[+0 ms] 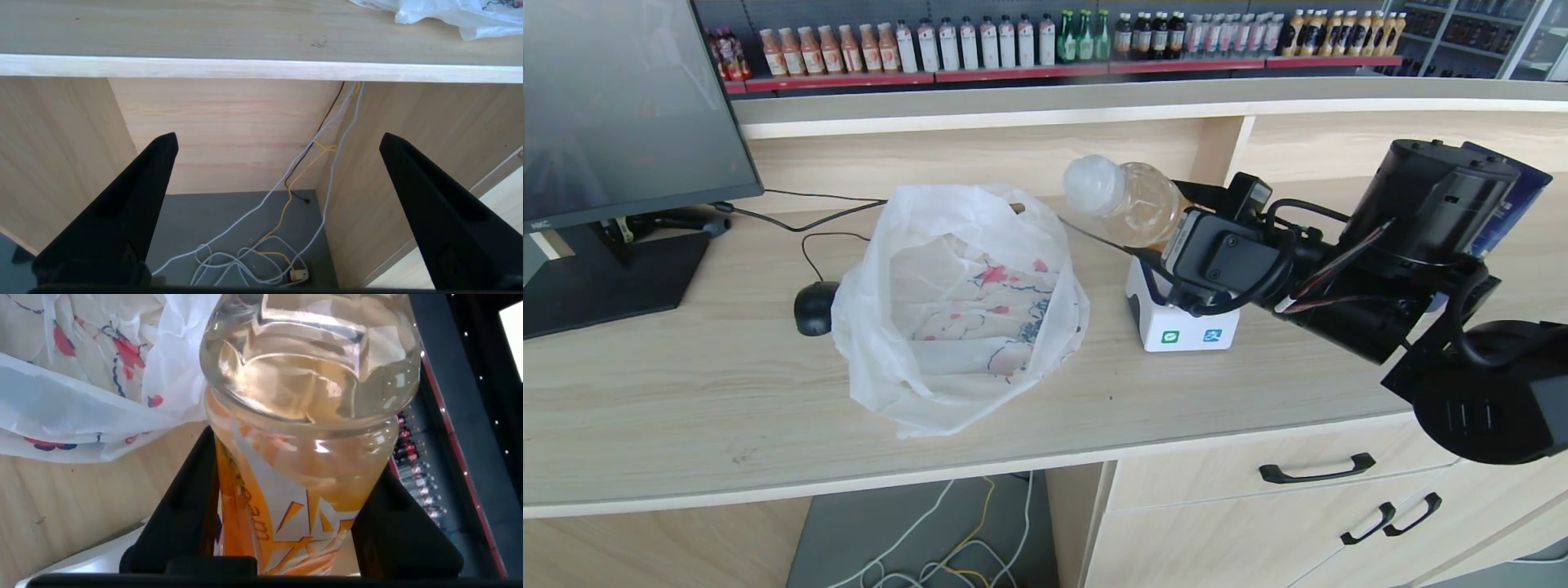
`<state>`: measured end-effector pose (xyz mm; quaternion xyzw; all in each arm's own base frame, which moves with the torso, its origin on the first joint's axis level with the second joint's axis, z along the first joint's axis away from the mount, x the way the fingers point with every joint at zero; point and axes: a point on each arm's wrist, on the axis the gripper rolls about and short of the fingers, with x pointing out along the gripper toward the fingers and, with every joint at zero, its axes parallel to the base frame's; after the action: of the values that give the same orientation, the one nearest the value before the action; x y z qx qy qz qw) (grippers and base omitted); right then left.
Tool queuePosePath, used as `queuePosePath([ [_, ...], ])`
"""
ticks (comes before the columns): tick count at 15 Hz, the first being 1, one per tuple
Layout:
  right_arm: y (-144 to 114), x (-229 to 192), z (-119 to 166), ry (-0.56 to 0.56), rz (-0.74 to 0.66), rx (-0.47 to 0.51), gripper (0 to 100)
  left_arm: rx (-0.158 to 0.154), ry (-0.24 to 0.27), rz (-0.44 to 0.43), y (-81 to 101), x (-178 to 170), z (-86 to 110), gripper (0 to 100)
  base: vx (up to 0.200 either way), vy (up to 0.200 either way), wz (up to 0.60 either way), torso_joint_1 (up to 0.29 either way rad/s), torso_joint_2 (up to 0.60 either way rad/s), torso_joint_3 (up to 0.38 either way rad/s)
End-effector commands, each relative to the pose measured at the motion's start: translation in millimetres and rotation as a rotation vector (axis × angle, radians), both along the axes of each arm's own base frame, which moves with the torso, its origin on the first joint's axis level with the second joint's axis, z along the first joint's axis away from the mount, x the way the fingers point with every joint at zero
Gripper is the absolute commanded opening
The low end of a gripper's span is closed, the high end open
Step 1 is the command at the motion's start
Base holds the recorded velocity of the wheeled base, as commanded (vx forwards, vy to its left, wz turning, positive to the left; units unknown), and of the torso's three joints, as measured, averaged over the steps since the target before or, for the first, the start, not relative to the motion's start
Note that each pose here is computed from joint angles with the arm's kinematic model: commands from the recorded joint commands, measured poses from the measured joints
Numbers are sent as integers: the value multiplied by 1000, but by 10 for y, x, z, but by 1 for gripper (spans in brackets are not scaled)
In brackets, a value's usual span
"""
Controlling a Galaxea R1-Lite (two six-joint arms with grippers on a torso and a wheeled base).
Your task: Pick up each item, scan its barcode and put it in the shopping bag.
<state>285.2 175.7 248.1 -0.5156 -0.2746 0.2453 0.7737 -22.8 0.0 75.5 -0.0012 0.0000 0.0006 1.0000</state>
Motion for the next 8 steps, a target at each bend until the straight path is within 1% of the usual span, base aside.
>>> queuePosePath([
  [1,-5,-5,-4,-1,-1,-3,0,-1,0,0,0,0,0,100,0,0,0,0,0,0],
  [8,-20,-49,-43,5,2,-18,0,-1,2,0,0,0,-2,100,0,0,0,0,0,0],
])
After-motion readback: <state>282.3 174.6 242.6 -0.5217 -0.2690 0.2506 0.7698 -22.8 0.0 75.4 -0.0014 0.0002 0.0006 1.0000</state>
